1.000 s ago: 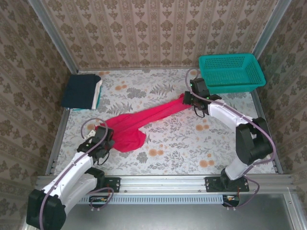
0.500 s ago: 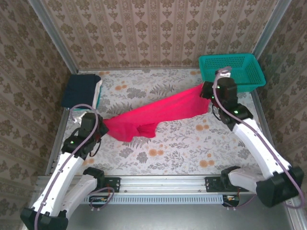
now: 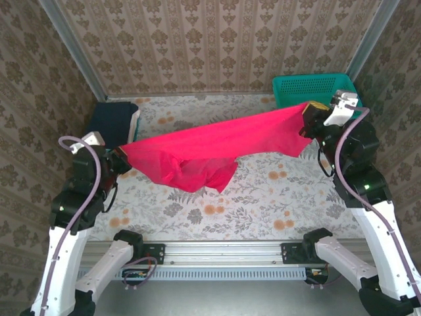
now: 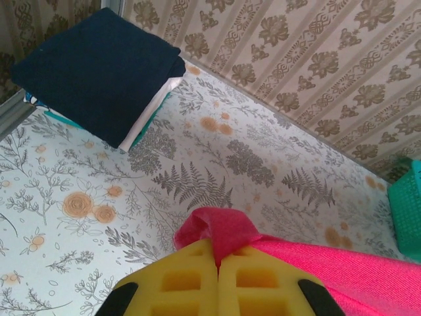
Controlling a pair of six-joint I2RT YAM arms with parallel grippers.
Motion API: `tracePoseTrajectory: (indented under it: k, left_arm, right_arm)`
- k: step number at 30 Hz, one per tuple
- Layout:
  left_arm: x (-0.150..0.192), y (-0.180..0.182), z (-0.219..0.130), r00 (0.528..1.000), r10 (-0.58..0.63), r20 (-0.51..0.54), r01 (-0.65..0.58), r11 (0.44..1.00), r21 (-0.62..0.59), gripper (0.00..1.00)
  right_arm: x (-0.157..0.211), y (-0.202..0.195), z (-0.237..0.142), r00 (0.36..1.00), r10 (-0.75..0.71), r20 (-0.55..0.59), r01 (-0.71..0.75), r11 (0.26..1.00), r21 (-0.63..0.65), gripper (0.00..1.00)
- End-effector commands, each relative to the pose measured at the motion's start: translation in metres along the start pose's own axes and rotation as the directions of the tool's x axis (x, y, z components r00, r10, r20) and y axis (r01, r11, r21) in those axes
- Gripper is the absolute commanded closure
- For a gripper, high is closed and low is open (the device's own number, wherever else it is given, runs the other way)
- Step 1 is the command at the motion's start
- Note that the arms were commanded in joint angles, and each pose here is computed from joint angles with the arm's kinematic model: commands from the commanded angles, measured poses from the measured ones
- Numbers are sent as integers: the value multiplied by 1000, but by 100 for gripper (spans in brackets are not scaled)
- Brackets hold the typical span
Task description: Fold and stack the t-shirts
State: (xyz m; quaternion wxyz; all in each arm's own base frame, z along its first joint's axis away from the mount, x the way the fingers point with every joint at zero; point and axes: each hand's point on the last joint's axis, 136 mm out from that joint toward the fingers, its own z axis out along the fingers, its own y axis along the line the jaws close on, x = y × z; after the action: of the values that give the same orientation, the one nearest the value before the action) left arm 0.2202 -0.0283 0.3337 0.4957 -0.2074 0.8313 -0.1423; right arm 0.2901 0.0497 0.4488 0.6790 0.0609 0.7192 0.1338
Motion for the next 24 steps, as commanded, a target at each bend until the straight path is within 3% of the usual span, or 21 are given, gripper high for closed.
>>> tracePoseTrajectory:
  k: [1, 6, 13, 18, 24]
  left_arm:
    - [12, 10, 9, 996, 60, -71, -65, 996, -64, 100]
    - [35, 13, 42, 983, 67, -170, -84, 992, -95, 100]
    - [88, 29, 115, 939, 1, -345, -48, 990, -129, 100]
    - [108, 43, 162, 916, -19, -401, -55, 984, -171, 100]
    - [106, 56, 215, 901, -26, -433, -81, 970, -228, 100]
  right_arm:
    - [10, 0, 9, 997, -29, -65, 30, 1000, 1, 100]
    - [48, -6, 41, 978, -44, -203, 51, 998, 28, 100]
    - [147, -41, 106, 882, -23, -470, 93, 988, 126, 100]
    - [207, -59, 154, 812, -3, -584, 115, 981, 153, 100]
    - [242, -65, 217, 781, 3, -624, 126, 978, 163, 100]
